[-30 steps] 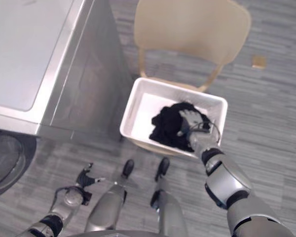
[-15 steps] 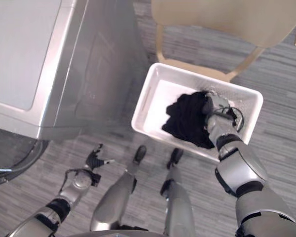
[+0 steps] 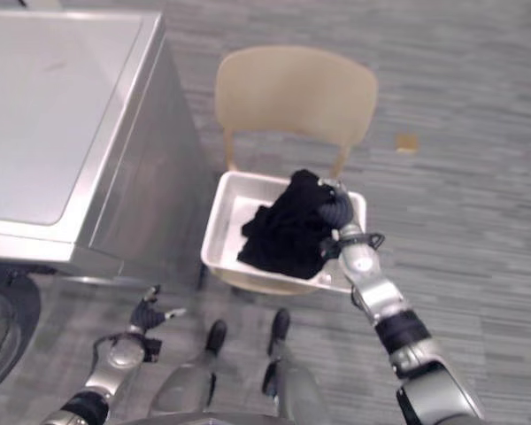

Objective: Grab the laundry basket,head to the washer,open it,put in the laundry and shut it.

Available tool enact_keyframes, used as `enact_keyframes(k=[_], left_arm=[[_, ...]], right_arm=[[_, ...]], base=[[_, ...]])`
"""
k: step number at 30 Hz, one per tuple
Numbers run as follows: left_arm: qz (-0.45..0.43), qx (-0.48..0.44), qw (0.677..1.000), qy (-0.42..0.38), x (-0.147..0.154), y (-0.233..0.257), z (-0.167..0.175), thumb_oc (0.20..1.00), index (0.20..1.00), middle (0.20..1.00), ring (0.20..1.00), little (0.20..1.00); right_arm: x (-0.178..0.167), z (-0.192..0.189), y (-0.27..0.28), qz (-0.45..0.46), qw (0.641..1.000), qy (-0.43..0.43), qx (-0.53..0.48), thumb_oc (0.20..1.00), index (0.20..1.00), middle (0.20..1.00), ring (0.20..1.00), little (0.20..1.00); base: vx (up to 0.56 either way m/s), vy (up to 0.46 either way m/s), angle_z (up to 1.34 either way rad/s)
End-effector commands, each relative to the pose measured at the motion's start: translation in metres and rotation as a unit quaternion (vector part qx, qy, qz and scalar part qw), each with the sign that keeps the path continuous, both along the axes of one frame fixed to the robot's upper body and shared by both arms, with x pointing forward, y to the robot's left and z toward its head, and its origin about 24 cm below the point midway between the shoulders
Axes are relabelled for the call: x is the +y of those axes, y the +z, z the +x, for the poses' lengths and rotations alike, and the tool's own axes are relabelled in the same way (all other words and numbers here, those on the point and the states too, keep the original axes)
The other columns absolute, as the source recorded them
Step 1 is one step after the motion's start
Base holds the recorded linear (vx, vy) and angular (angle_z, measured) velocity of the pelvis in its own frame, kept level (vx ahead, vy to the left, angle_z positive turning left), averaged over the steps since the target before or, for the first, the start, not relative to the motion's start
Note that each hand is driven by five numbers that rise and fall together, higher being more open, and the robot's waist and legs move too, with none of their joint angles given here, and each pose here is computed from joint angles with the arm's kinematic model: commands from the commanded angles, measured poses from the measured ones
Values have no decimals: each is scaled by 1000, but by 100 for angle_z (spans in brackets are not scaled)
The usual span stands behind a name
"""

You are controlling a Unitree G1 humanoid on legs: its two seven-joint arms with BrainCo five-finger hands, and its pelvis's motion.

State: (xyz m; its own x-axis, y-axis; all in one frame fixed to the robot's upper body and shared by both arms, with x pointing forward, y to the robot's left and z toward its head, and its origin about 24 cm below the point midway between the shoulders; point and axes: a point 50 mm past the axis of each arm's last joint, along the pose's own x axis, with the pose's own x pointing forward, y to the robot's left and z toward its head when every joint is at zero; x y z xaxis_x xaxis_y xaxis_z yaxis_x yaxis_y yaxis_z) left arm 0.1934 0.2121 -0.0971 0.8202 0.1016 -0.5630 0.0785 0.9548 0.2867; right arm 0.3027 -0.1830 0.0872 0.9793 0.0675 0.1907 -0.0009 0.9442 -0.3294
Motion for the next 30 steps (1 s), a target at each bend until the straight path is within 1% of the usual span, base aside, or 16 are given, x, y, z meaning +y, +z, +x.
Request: enact_keyframes(k=[1,2,4,6,8,14,17,19,20,21,22,23,26,27,29,30], left_arm=[[24,16,1000,-10,10,-4,-6,1000,1000,1000,1000,1000],[24,17,1000,-10,10,-4,-7,1000,1000,1000,1000,1000],[19,23,1000,-8,11,-7,-17,1000,1000,1000,1000,1000],[17,25,1000,-7,11,-7,-20,1000,1000,1000,1000,1000],[16,10,1000,-15,9,-2,-12,1000,1000,1000,1000,1000],[27,-39,998,-28,6,14,11,1000,1000,1000,1000,1000],[30,-95,994,-44,1,33,24,1000,1000,1000,1000,1000],[19,-112,992,-50,-3,39,26,1000,1000,1000,1000,1000],[10,-144,988,-59,-10,50,33,1000,1000,1000,1000,1000],[10,-144,988,-59,-11,51,33,1000,1000,1000,1000,1000],[7,-178,980,-92,-22,64,41,1000,1000,1000,1000,1000],[7,-178,980,-92,-22,64,41,1000,1000,1000,1000,1000],[14,-239,959,-150,-36,91,51,1000,1000,1000,1000,1000],[14,-238,959,-150,-36,91,51,1000,1000,1000,1000,1000],[13,-285,937,-204,-55,111,55,1000,1000,1000,1000,1000],[6,-292,932,-216,-62,114,56,1000,1000,1000,1000,1000]], right_arm=[[15,-1,33,61,992,86,-71,200,200,200,200,200],[15,-2,32,61,992,86,-70,200,200,200,200,200],[33,-14,35,89,983,140,-75,200,200,200,200,200],[39,-18,34,99,980,157,-73,200,200,200,200,200],[51,-25,31,120,973,187,-64,200,200,200,200,200],[61,-24,31,119,972,188,-70,200,200,200,200,200],[64,-20,33,126,972,182,-76,200,200,200,200,200],[65,-19,37,132,971,179,-84,200,200,200,200,200],[62,-18,41,117,973,178,-92,200,200,200,200,200],[62,-18,41,117,973,178,-92,200,200,200,200,200],[60,-16,47,104,973,177,-104,200,200,200,200,200],[60,-16,47,105,973,177,-104,200,200,200,200,200],[61,-19,59,91,969,190,-125,200,200,200,200,200],[61,-19,58,92,969,190,-125,200,200,200,200,200],[66,-23,69,92,962,213,-146,200,200,200,200,200],[70,-24,71,91,959,224,-148,200,200,200,200,200]], base=[[79,138,-22],[17,93,-40],[8,112,-52],[-27,59,-39],[-119,27,-36],[-234,-100,42],[-285,-233,62],[-424,-257,48],[-380,-213,41],[-512,-169,62],[-248,-38,69],[-350,-60,61],[-192,-40,47],[-119,-15,52],[-108,15,49],[-32,68,43]])
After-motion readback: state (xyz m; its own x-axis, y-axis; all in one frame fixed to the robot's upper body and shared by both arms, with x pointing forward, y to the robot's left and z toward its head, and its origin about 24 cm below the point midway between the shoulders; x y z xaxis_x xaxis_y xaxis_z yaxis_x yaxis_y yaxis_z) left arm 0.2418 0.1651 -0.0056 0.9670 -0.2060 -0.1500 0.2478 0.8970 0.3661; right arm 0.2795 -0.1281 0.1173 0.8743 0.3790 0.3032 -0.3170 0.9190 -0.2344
